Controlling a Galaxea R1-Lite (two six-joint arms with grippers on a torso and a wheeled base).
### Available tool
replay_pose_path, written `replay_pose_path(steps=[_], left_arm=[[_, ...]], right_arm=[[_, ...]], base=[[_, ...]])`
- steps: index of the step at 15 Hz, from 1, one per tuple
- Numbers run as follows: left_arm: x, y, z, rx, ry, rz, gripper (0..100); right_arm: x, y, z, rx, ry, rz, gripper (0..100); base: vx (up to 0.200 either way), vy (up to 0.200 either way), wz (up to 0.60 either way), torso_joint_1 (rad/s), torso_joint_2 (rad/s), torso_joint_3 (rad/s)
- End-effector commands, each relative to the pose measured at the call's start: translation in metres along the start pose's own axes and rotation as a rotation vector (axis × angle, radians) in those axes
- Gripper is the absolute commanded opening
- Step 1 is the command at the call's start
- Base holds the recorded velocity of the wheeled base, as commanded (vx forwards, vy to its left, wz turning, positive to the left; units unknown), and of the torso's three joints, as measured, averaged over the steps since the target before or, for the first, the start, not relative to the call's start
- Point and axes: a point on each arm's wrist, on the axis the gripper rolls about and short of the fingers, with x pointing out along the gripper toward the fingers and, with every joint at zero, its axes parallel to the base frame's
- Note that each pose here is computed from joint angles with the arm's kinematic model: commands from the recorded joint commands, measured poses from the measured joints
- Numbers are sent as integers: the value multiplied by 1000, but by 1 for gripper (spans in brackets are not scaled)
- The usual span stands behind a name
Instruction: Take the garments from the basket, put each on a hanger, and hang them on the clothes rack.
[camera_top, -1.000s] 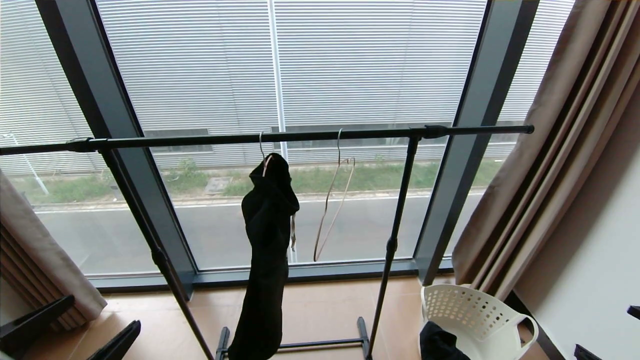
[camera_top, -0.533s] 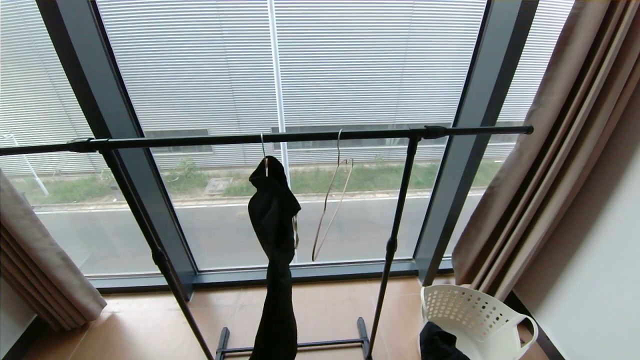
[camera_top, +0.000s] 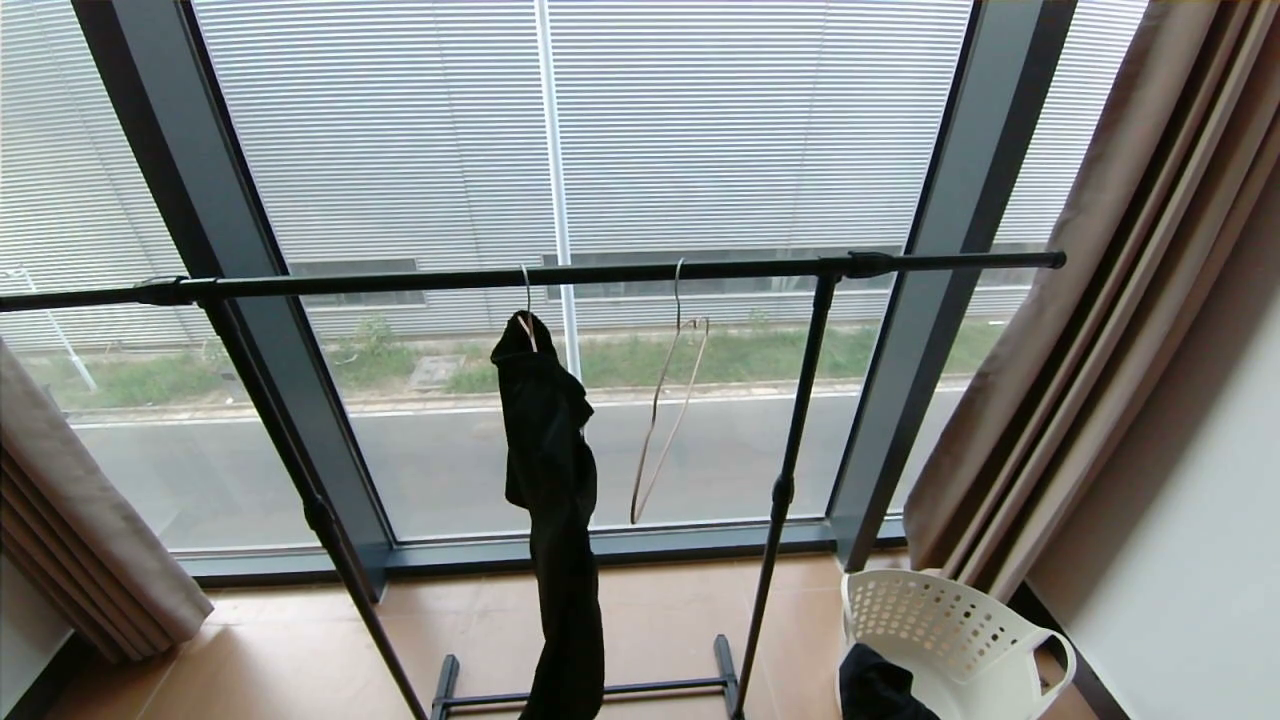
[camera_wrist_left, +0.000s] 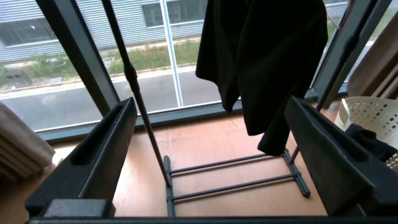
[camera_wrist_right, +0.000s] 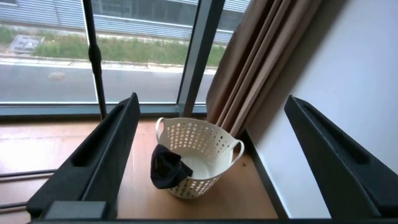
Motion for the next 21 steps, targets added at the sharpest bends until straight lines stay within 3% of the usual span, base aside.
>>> replay_pose_path(steps=[1, 5, 7, 9, 13, 19, 21], left_arm=[[-1, 0, 0, -1, -17, 8, 100], [-1, -2, 0, 9, 7, 101, 100], [-9, -3, -4, 7, -96, 70, 100], [-9, -5, -5, -20, -93, 32, 100], [-9, -5, -5, -27, -95, 10, 100], [-9, -5, -4, -27, -100, -10, 100], [-9, -5, -4, -27, -98, -10, 100]], right_arm=[[-2, 0, -1, 5, -29, 5, 100], [-3, 1, -1, 4, -37, 55, 100], [-6, 1, -2, 12, -63, 104, 100], [-6, 2, -2, 77, -72, 157, 100], [-4, 4, -5, 154, -60, 165, 100], [-4, 4, -5, 146, -60, 163, 100], [-4, 4, -6, 145, -59, 165, 100]], base=[[0, 0, 0, 0, 0, 0], [0, 0, 0, 0, 0, 0], [0, 0, 0, 0, 0, 0], [0, 0, 0, 0, 0, 0], [0, 0, 0, 0, 0, 0], [0, -200, 0, 2, 3, 3], [0, 0, -300, -31, 57, 43]])
